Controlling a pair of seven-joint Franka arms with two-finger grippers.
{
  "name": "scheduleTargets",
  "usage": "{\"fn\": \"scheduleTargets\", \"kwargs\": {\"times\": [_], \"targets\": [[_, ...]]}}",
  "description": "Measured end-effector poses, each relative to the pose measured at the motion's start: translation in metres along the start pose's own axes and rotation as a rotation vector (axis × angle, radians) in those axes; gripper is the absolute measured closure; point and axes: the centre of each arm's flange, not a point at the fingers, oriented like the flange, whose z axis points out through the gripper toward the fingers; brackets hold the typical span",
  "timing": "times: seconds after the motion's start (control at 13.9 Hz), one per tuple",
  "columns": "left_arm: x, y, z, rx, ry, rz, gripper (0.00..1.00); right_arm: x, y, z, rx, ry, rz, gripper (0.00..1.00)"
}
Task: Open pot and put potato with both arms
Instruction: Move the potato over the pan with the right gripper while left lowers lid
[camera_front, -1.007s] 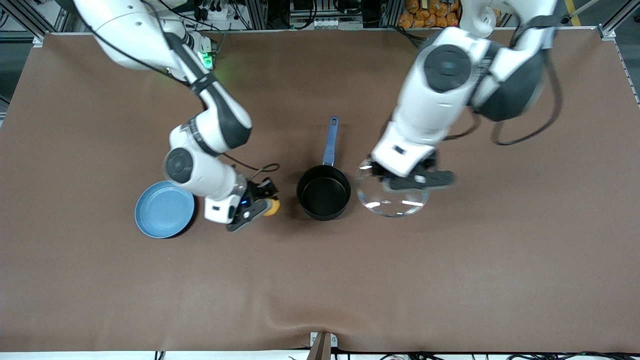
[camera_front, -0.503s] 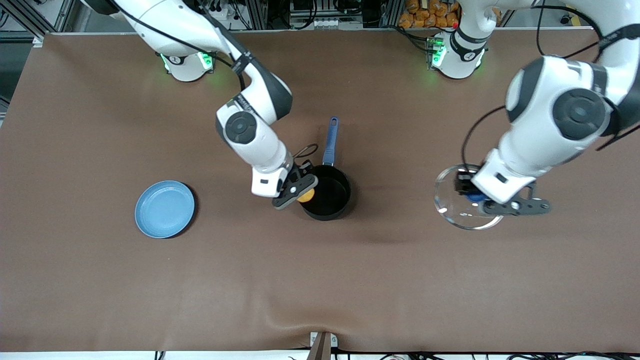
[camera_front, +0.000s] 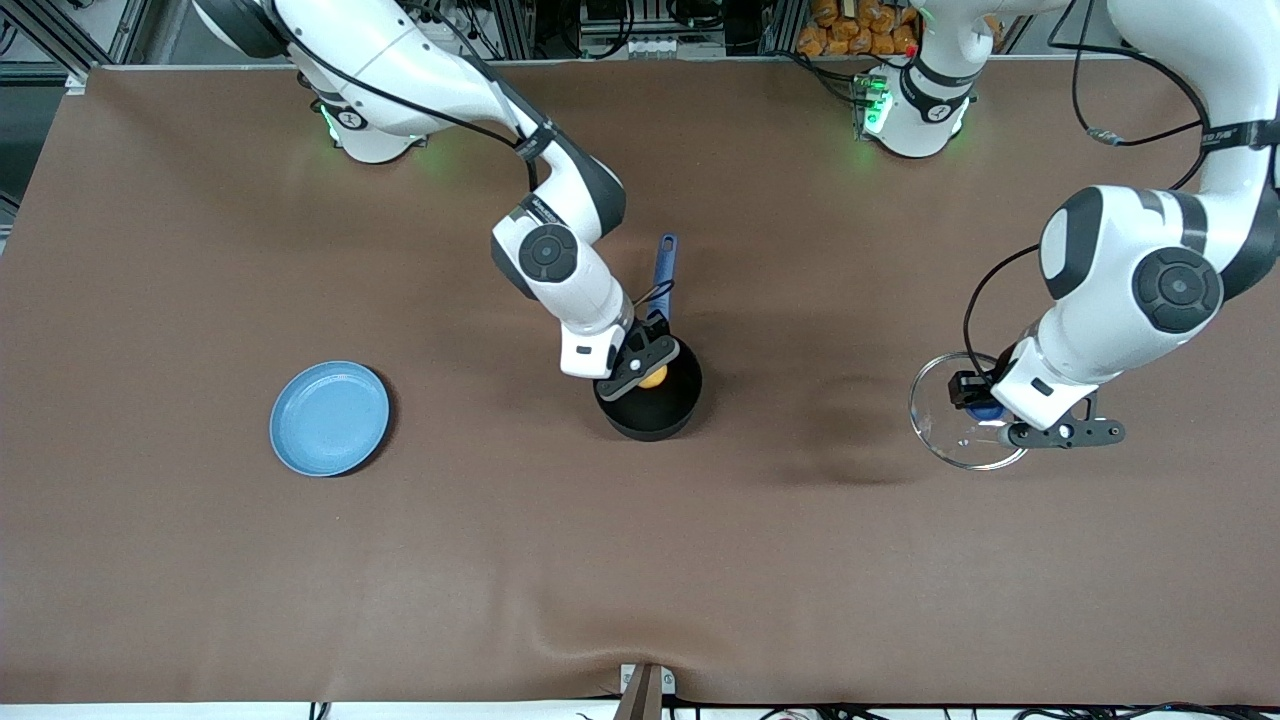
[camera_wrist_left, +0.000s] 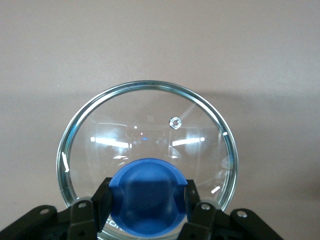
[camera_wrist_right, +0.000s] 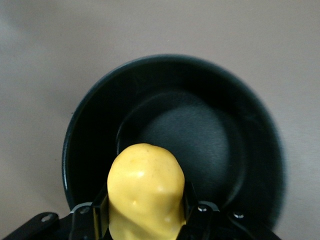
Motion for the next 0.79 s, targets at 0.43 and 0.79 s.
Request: {"fn": "scheduleTargets", "kwargs": {"times": [0.43, 0.79], "targets": [[-0.044, -0.017, 0.097, -0.025, 0.041, -0.019, 0.39, 0.000, -0.010, 0.025, -0.071, 0.015, -0.022, 0.41], [-0.054, -0.040, 0.141, -0.030, -0.001, -0.060, 0.39, 0.000, -0.008, 0.034, -0.081, 0.017, -0.024, 0.41]]}}
